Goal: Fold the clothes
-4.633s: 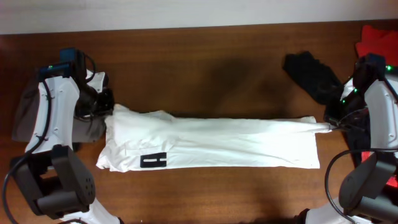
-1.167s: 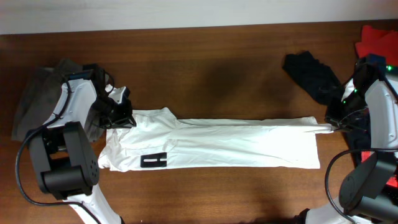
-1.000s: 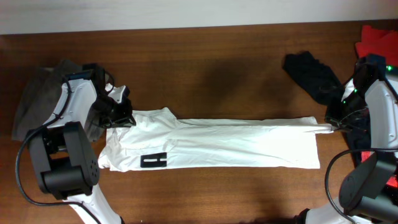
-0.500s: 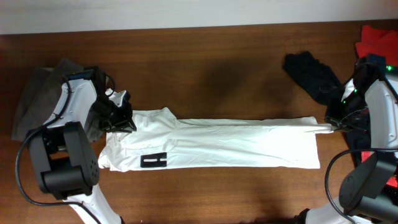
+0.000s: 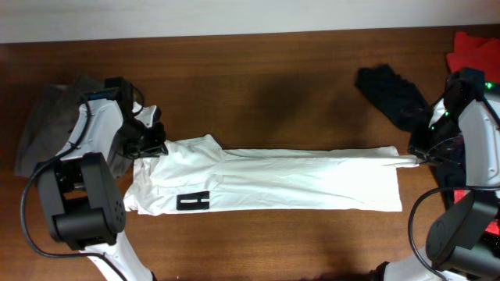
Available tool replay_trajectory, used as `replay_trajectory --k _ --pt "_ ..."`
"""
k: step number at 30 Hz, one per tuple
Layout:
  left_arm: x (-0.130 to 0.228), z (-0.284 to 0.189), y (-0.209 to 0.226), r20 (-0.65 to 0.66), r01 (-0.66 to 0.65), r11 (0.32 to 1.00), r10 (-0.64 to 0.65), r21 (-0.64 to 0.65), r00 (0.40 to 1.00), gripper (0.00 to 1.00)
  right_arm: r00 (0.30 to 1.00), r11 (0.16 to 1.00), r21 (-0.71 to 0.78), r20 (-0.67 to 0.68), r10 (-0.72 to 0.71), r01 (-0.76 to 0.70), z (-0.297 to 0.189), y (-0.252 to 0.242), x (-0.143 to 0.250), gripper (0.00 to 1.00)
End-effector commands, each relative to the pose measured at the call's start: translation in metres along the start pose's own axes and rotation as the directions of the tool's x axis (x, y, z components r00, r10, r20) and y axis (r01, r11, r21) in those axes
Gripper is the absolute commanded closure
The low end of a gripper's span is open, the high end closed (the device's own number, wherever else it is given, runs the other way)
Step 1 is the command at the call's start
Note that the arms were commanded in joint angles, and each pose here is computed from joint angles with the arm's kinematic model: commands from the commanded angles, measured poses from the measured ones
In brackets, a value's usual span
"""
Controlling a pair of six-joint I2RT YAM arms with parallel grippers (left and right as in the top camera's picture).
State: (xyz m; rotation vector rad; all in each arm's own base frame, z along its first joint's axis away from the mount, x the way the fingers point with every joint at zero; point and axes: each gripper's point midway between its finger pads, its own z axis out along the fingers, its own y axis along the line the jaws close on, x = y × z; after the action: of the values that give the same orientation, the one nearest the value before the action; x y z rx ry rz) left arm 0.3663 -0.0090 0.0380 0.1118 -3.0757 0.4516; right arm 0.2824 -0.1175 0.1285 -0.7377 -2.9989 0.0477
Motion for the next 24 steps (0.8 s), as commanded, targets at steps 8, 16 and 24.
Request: replay_trajectory --k 8,16,24 --pt "-0.007 -0.001 -0.027 0.044 -0.066 0.997 0.065 0.026 0.997 0.95 0.999 0.999 0.024 0.023 0.022 -0.023 -0.006 -0.007 -0.003 0.96" --pt "-0.009 -0.006 -0.005 0.056 -0.031 0.999 0.032 -0.028 0.998 0.99 0.999 0.999 0.024 0.023 0.022 -0.023 -0.005 -0.007 -0.003 0.96" --pt "-0.009 -0.018 0.022 0.074 0.024 0.996 -0.017 -0.084 0.997 1.00 0.999 0.999 0.024 0.023 0.022 -0.023 -0.005 -0.007 -0.003 0.96"
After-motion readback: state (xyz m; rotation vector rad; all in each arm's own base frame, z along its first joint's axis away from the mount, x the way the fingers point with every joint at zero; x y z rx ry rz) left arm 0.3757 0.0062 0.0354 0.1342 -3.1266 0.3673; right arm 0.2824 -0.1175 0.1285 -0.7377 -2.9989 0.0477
